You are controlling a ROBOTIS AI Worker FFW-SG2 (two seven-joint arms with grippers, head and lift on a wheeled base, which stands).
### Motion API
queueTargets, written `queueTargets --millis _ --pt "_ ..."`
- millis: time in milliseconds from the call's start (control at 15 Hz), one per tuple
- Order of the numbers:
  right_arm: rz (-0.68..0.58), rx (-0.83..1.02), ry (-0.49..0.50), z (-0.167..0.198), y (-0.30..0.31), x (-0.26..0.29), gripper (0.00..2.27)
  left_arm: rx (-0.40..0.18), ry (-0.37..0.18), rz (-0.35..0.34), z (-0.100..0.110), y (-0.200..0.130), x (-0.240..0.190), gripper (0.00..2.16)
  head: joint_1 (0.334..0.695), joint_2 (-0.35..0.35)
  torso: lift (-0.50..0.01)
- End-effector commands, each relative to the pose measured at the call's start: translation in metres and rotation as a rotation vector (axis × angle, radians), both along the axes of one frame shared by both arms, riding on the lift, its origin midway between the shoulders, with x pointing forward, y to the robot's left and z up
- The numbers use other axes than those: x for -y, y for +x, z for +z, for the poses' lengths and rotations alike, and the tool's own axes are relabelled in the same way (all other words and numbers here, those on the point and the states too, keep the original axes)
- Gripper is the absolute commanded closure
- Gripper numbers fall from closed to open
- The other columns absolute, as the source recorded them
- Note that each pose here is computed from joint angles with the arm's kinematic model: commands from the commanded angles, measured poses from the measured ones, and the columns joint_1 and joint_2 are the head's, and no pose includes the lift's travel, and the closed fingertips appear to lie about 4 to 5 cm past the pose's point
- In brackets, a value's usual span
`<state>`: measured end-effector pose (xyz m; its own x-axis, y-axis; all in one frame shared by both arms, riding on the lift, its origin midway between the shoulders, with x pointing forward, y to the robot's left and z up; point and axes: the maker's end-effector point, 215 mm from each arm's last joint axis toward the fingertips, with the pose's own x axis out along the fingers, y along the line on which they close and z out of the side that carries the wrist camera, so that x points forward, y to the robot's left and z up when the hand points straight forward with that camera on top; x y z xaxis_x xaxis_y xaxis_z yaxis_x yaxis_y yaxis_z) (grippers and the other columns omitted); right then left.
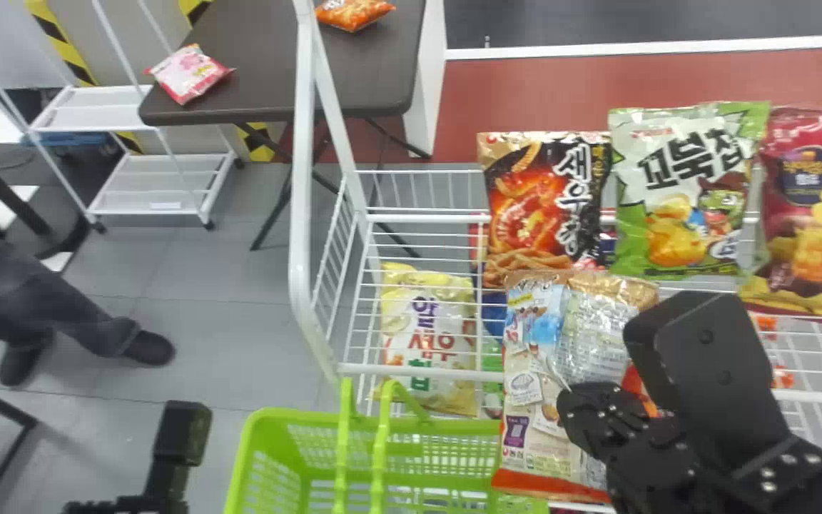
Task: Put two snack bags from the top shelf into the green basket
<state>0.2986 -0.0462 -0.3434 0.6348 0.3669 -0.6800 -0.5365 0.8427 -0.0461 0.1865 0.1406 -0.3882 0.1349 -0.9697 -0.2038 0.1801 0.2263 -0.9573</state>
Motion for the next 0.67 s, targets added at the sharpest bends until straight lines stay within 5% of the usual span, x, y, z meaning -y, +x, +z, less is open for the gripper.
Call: queueTargets --millis 0,600 --pt "0.029 -0.022 -0.001 -0.005 -0.01 -0.011 2.24 -0.013 0.0 0.0 0.0 -0.002 0.0 2.15 0.695 0.228 -0.001" --pt "0.202 -0.31 0.003 -0.098 -0.075 -0.053 2.24 -0.02 0.016 0.0 -0.007 0.0 0.002 2.15 0.695 0.35 -0.001"
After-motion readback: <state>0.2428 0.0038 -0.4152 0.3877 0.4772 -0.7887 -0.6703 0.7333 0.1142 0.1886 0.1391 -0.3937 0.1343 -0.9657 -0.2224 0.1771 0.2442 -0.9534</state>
